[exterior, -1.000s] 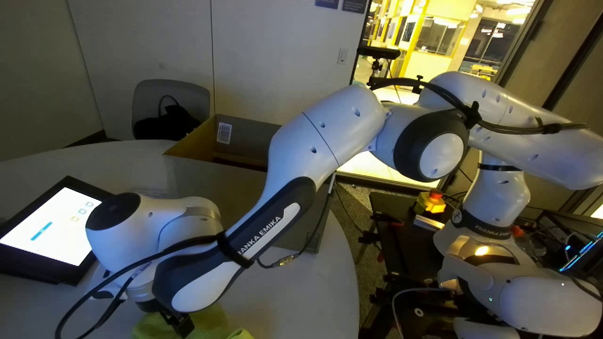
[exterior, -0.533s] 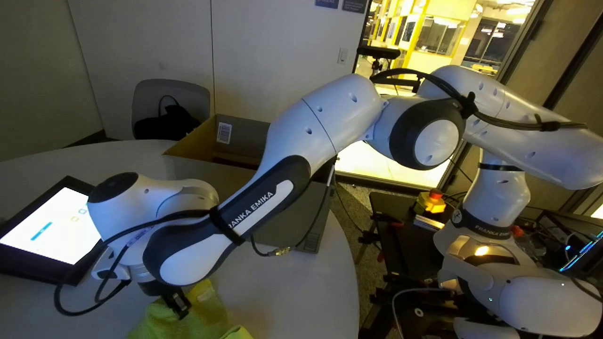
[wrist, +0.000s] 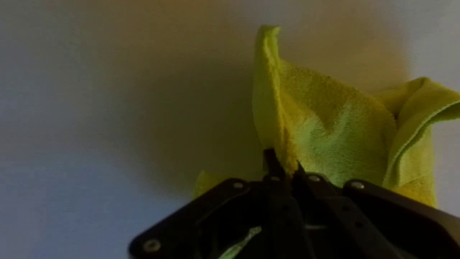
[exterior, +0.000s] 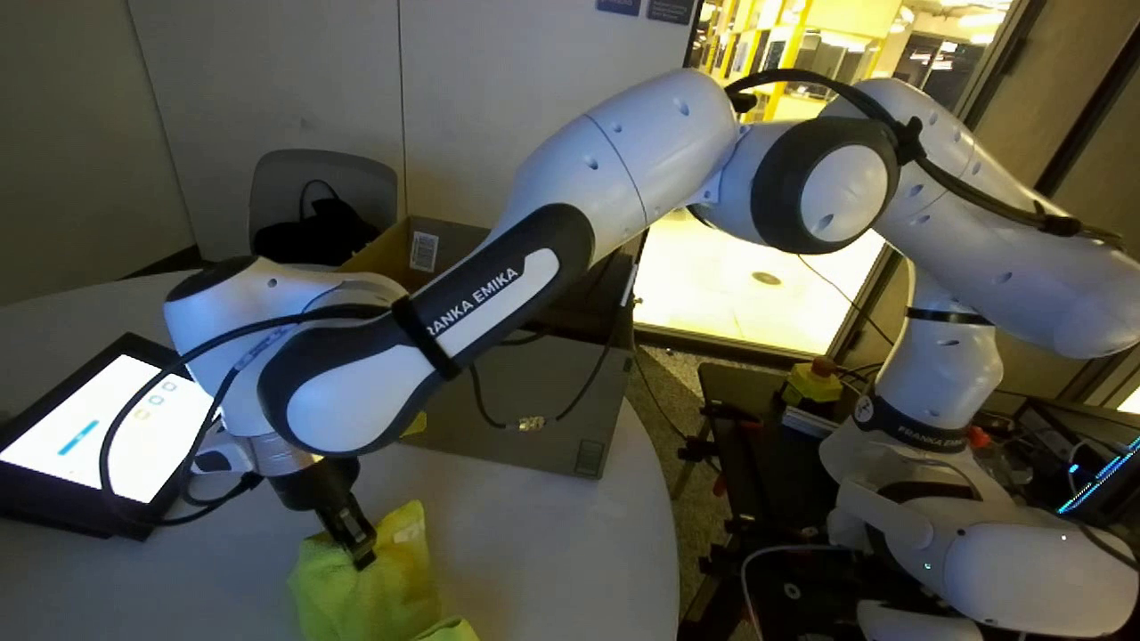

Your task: Pick up the pen and put it in the middle of the towel. Fold the towel and put it in the box.

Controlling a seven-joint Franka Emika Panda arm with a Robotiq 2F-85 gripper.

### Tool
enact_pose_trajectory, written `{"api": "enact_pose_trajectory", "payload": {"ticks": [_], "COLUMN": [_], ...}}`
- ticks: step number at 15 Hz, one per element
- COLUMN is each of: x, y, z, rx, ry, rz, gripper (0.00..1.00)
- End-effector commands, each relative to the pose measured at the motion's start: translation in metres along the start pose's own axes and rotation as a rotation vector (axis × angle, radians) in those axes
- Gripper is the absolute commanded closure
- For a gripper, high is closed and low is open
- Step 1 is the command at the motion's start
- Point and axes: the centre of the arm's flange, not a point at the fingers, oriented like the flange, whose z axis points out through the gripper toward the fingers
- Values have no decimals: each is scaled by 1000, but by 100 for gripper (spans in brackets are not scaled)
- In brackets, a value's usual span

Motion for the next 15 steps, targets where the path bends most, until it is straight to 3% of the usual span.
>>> {"api": "enact_pose_trajectory", "payload": {"ticks": [1, 8, 15], "x": [-25, -19, -18], "y": [-44, -131, -214], "z": [-18, -8, 10], "rx": [23, -51, -95], "ry": [15, 34, 42], "rz": [26, 62, 210], "gripper": [100, 100, 100]}}
